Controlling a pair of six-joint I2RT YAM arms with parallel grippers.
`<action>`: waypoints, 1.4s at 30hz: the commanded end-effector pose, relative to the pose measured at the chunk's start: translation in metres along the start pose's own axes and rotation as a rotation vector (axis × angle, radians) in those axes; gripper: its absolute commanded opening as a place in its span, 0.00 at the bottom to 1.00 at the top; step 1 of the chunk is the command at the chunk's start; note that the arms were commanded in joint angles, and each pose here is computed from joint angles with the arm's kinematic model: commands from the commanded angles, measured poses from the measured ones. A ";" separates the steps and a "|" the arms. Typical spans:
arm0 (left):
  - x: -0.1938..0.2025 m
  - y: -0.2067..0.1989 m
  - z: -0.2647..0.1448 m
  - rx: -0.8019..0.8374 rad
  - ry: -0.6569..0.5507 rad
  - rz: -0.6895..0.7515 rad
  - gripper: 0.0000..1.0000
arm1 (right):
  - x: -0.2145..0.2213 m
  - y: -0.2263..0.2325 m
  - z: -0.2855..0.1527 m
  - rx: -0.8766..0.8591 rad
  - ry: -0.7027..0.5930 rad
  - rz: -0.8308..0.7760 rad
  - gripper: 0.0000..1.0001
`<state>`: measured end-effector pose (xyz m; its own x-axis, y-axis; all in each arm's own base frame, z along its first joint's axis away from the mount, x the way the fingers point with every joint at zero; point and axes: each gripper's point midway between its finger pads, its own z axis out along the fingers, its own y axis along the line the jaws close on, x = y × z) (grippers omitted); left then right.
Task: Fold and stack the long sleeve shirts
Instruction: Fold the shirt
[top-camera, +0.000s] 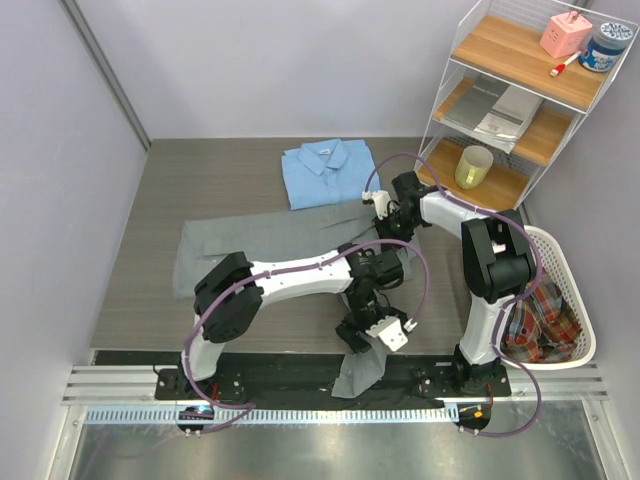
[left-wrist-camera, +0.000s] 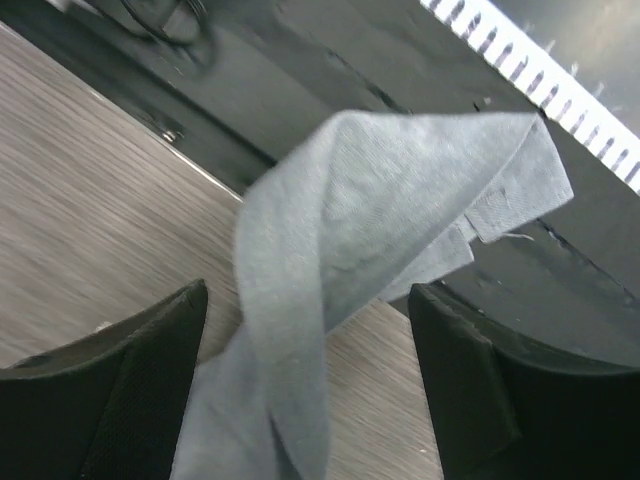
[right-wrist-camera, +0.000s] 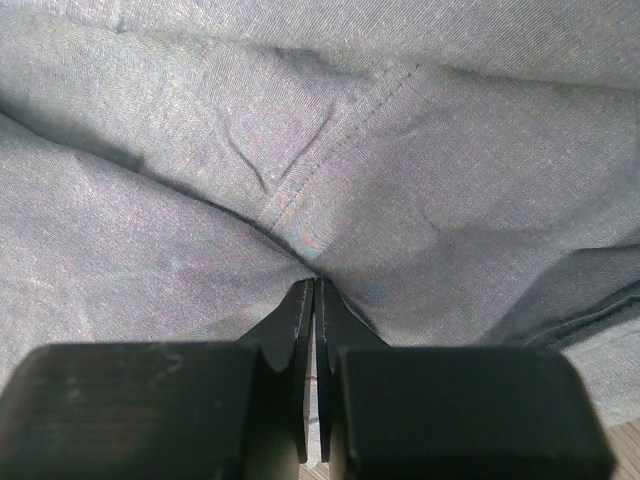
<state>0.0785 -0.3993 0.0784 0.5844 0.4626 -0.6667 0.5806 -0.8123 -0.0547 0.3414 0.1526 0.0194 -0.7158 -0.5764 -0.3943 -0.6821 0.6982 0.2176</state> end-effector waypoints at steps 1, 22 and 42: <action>0.009 -0.008 0.009 0.043 0.039 -0.018 0.70 | 0.003 0.000 0.008 -0.014 0.019 0.011 0.08; 0.221 0.008 -0.374 -1.438 -0.838 -1.261 0.57 | -0.007 0.021 -0.030 -0.087 0.038 -0.021 0.31; 0.330 -0.150 -0.235 -0.797 0.068 -1.494 0.75 | 0.034 -0.006 -0.006 -0.012 0.232 -0.005 0.41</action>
<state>0.3624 -0.0629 0.0679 -0.6803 0.4891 -0.5459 0.6553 0.7395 -0.1542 0.3285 0.1370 0.0211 -0.7301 -0.6384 -0.2438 -0.6831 0.6922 0.2330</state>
